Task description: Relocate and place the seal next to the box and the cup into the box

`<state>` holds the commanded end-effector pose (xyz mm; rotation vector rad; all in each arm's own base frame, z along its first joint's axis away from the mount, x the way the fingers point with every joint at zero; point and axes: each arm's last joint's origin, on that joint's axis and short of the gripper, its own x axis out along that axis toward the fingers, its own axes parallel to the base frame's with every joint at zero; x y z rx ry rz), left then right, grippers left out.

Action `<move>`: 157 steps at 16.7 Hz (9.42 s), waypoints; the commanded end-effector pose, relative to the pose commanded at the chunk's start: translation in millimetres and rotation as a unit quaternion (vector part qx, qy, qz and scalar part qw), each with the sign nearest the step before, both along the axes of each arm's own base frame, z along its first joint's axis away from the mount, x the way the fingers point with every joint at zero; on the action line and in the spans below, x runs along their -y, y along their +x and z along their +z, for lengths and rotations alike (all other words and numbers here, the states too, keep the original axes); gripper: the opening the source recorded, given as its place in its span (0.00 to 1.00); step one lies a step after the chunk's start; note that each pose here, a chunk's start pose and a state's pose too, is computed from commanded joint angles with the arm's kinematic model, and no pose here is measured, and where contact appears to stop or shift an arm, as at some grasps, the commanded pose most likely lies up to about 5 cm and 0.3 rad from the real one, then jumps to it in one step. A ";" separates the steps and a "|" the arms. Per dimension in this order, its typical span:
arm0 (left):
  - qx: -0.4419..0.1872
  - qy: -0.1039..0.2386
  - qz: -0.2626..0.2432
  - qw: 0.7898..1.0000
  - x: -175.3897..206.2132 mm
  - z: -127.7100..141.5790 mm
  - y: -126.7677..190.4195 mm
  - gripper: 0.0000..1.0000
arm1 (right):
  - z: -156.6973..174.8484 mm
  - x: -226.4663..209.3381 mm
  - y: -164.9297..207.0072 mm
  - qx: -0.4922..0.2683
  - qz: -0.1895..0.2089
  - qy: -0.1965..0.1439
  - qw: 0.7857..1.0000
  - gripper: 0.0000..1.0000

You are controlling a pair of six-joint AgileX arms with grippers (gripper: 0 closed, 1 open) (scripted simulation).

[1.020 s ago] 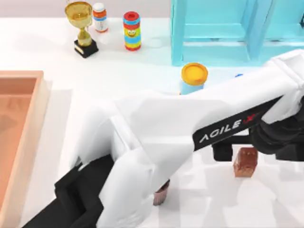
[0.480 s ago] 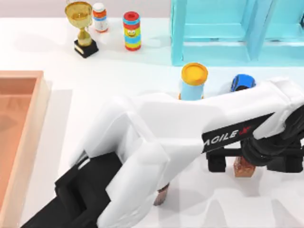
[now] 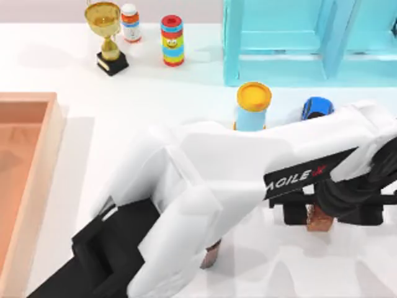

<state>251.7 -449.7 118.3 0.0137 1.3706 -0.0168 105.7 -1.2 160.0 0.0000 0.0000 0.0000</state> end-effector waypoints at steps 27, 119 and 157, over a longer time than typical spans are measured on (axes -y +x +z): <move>0.002 -0.001 -0.002 1.000 -90.1 95.0 1.5 0.00 | 0.0 0.0 0.0 0.000 0.000 0.000 1.000 1.00; -0.084 -0.006 -0.001 0.996 -176.6 119.5 -1.1 1.00 | 0.0 0.0 0.0 0.000 0.000 0.000 1.000 1.00; -0.101 0.002 0.000 0.995 -149.0 29.7 -25.2 0.00 | 0.0 0.0 0.0 0.000 0.000 0.000 1.000 1.00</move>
